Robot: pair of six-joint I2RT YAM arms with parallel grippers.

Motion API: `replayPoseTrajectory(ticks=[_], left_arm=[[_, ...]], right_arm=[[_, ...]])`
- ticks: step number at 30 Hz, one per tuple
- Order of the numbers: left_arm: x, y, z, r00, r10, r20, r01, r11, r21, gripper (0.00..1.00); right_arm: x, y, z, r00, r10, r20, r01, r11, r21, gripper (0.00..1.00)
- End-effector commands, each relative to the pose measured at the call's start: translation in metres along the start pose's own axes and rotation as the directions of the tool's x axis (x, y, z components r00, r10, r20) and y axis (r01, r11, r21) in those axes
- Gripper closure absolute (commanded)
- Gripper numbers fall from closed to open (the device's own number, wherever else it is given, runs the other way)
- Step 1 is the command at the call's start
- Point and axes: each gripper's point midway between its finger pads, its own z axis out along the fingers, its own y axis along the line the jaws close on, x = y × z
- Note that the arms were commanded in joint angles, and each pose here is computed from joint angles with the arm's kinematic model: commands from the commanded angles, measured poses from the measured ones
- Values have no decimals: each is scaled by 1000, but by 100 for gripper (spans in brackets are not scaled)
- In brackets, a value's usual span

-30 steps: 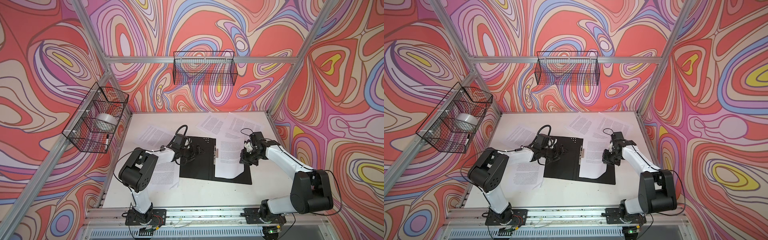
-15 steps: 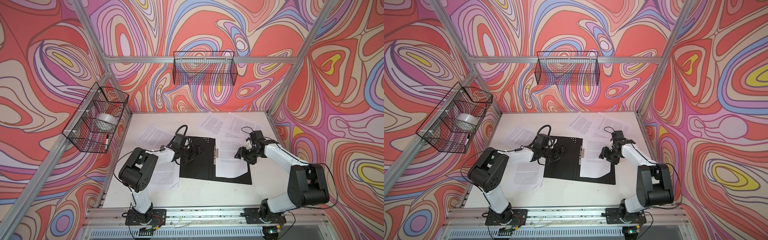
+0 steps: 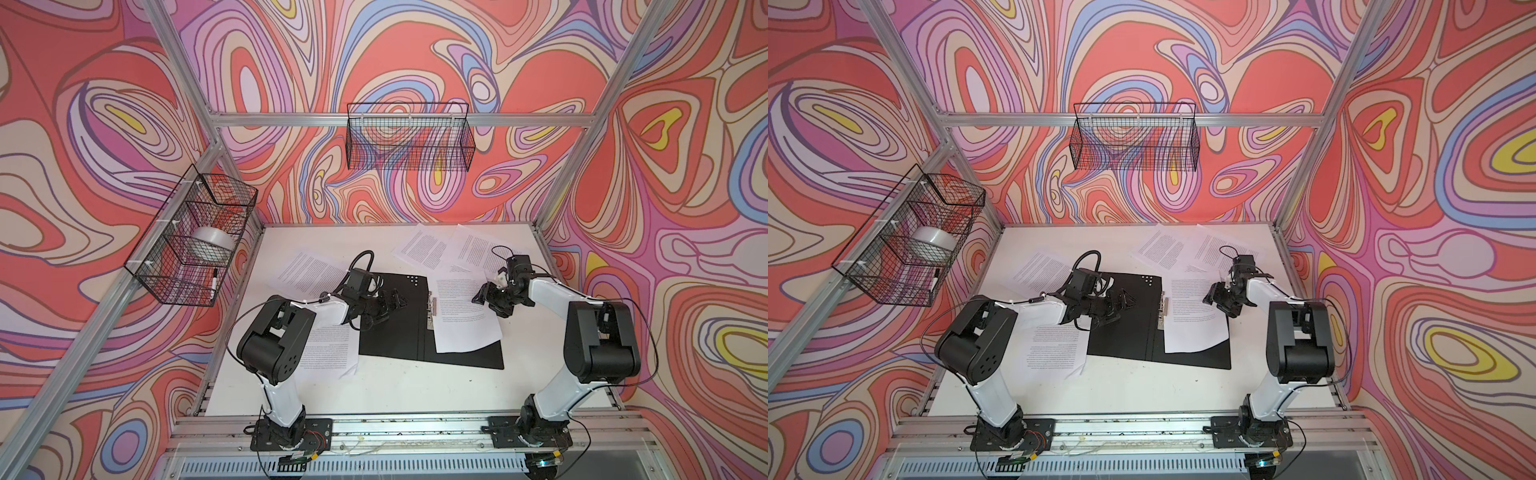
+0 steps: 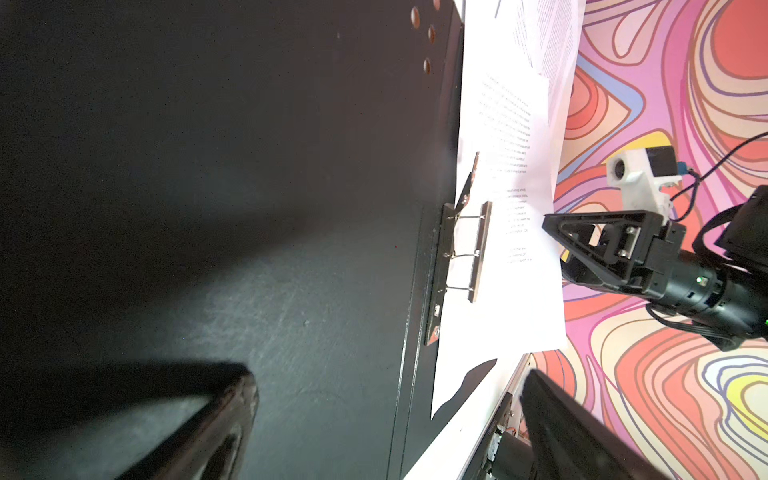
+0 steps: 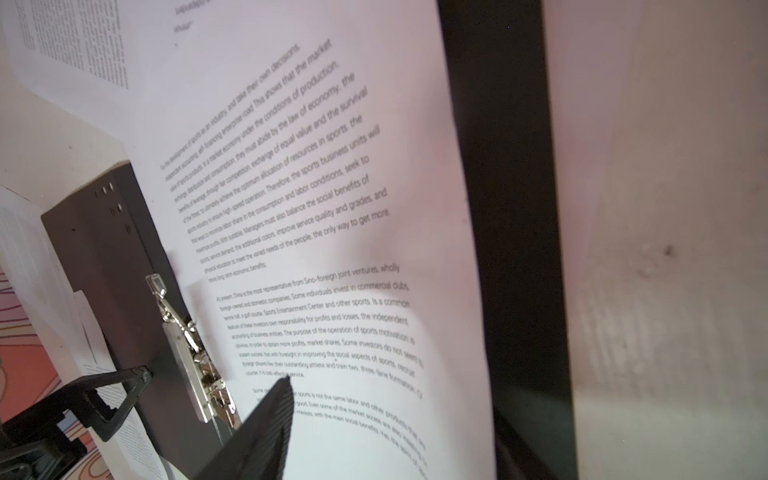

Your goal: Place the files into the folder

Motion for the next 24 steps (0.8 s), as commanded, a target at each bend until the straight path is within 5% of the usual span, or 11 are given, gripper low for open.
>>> replayPoseTrajectory(ticks=[1, 15, 24], left_arm=[[43, 97, 1, 982, -174, -65, 147, 941, -305, 0], [43, 97, 1, 982, -179, -64, 152, 942, -300, 1], [43, 98, 1, 982, -176, -67, 148, 942, -300, 1]], right_arm=[[-15, 5, 2, 999, -29, 16, 29, 999, -19, 41], [-39, -1, 13, 998, -60, 5, 60, 998, -9, 43], [-33, -7, 8, 997, -71, 16, 71, 997, 19, 91]])
